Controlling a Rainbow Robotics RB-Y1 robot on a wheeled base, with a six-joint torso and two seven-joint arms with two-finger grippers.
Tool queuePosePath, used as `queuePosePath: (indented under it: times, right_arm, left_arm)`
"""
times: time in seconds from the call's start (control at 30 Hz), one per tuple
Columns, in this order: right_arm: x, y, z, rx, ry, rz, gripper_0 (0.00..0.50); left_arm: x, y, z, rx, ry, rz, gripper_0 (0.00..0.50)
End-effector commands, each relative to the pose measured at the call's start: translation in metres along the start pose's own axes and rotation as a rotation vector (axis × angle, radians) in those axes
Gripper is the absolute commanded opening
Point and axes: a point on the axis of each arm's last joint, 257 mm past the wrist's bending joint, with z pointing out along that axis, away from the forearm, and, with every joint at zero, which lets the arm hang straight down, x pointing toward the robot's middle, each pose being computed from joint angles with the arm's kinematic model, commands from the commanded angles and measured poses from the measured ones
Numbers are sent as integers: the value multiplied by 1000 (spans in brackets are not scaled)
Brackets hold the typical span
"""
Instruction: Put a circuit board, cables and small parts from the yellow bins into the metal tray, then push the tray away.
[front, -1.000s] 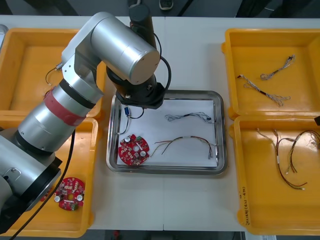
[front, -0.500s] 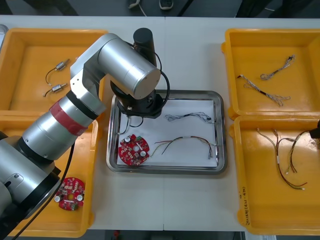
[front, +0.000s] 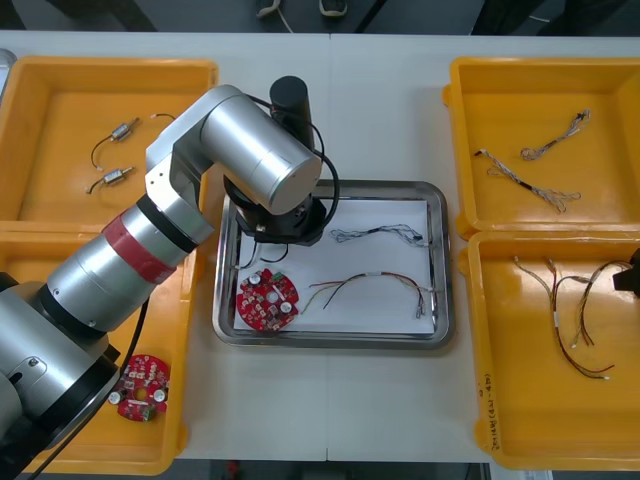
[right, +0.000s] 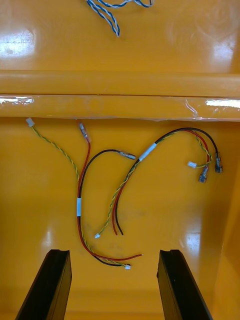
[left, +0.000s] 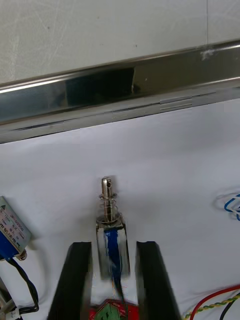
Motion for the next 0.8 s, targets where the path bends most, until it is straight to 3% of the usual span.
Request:
queuePosePath:
  times: [0.03, 0.4, 0.8]
  right_arm:
    - [3, -1, -5, 18, -16, 23, 500]
    - [4, -2, -5, 26, -17, 27, 500]
    - [5, -3, -5, 29, -16, 37, 500]
  left_arm:
    - [0, -17, 2, 18, -27, -65, 417]
    - [-5, -14, -15, 24, -39, -86, 423]
    - [-10, 24, -92, 15, -57, -124, 435]
